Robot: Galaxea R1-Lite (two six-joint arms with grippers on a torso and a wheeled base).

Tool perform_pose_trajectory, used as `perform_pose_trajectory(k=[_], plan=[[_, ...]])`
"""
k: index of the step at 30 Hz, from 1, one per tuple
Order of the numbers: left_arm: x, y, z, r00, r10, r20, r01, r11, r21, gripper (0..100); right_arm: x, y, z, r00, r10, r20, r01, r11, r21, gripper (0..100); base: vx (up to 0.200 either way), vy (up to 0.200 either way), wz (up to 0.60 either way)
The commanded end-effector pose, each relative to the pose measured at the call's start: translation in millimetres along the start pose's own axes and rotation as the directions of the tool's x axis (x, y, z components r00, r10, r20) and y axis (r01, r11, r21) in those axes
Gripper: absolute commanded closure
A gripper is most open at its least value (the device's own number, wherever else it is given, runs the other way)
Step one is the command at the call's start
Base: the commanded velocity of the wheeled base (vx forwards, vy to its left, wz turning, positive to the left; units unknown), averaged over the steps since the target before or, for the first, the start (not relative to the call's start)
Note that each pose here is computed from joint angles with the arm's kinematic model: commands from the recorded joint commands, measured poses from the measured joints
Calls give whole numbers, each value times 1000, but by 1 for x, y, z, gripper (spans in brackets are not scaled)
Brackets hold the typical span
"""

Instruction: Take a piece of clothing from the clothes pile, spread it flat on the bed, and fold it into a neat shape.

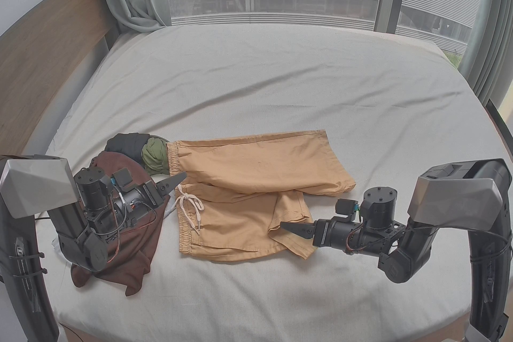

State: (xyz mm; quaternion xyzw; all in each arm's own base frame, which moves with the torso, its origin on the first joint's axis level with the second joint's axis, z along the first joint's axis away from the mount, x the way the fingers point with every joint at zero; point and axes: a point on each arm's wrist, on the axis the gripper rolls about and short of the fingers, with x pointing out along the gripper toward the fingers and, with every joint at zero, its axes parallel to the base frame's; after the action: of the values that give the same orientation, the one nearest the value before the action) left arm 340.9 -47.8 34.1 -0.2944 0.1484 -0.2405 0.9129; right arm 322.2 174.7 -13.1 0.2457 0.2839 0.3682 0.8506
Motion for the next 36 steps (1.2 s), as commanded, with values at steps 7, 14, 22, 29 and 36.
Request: perform_pose_trajectory(k=[7, 14, 22, 29, 36], plan=[[1, 4, -2, 1000, 8, -6, -8, 1000, -6, 0, 6, 2, -14, 998, -9, -68, 10, 1000, 17, 0, 0, 0, 0], [1, 6, -3, 1000, 14, -7, -14, 1000, -8, 0, 27, -11, -16, 999, -20, -47, 21, 1000, 19, 0, 0, 0, 0], [2, 6, -3, 1000, 13, -8, -13, 1000, -8, 0, 42, -21, -18, 998, -38, -45, 39, 999, 22, 0, 0, 0, 0], [2, 6, -3, 1000, 10, -6, -10, 1000, -9, 0, 56, -23, -6, 998, -55, 26, 55, 999, 1, 0, 0, 0, 0], [2, 6, -2, 1000, 8, -3, -8, 1000, -7, 0, 67, -30, -2, 992, -103, 69, 103, 995, 1, 0, 0, 0, 0]])
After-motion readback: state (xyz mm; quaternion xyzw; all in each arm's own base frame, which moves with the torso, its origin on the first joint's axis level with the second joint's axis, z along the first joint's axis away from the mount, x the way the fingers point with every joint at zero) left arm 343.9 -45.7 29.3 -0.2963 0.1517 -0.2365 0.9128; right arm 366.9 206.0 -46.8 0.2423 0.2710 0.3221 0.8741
